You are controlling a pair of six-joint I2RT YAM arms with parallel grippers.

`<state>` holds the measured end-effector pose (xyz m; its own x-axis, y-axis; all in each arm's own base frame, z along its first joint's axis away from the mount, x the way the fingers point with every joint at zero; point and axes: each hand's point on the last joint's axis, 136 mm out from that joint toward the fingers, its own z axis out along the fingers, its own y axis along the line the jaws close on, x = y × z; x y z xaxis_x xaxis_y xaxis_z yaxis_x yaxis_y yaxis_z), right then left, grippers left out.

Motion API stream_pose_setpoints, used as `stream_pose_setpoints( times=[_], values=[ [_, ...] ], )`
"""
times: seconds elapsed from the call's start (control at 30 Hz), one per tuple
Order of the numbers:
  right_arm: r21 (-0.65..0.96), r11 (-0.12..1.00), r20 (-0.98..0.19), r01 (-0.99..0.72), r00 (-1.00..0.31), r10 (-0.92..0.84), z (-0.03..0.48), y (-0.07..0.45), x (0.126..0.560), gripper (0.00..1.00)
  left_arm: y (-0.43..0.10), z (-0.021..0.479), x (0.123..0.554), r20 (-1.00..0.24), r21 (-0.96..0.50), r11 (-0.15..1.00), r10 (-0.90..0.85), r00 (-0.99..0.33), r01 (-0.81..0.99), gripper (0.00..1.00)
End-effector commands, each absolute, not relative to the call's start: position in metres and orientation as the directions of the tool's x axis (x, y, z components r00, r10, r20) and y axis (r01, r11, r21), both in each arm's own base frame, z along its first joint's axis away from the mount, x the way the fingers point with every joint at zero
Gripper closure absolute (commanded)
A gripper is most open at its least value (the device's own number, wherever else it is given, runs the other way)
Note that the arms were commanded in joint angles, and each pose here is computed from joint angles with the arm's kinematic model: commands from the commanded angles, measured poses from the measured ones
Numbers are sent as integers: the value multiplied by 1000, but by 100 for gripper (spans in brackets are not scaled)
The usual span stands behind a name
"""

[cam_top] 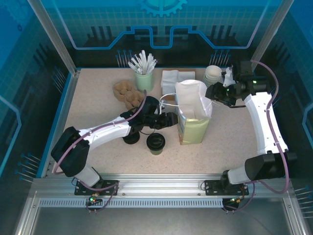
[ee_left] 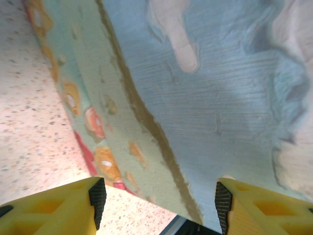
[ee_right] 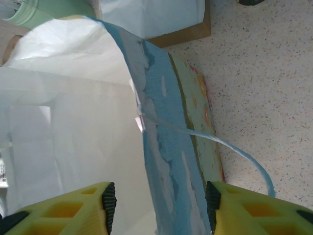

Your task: Pack the takeout coffee

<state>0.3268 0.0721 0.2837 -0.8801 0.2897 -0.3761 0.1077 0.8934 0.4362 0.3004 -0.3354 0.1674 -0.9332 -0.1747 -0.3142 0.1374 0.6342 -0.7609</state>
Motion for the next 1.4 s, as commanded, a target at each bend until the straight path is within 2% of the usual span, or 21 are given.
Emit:
stream_pose_setpoints(
  times=[0.0,0.17,0.5,0.9,1.13,1.37],
  values=[
    [452,891,-427,48,-865,263,313,71,322,44,-302,191,309,-382,-715,684,-210,-900,144,36],
    [478,878,-479,20,-832,279,344,66,314,44,-247,197,317,-406,-677,733,-290,-867,72,34],
    [515,857,-545,-16,-778,313,375,67,277,45,-113,198,359,-507,-494,833,-509,-695,-250,30],
    [504,864,-506,13,-806,307,344,66,246,45,-89,167,415,-472,-335,855,-516,-715,-395,34],
    [484,874,-483,31,-824,296,327,63,242,45,-86,145,428,-424,-232,870,-493,-760,-435,37],
    [481,876,-467,42,-833,296,319,62,243,46,-89,130,435,-400,-222,867,-498,-769,-446,41]
  ],
)
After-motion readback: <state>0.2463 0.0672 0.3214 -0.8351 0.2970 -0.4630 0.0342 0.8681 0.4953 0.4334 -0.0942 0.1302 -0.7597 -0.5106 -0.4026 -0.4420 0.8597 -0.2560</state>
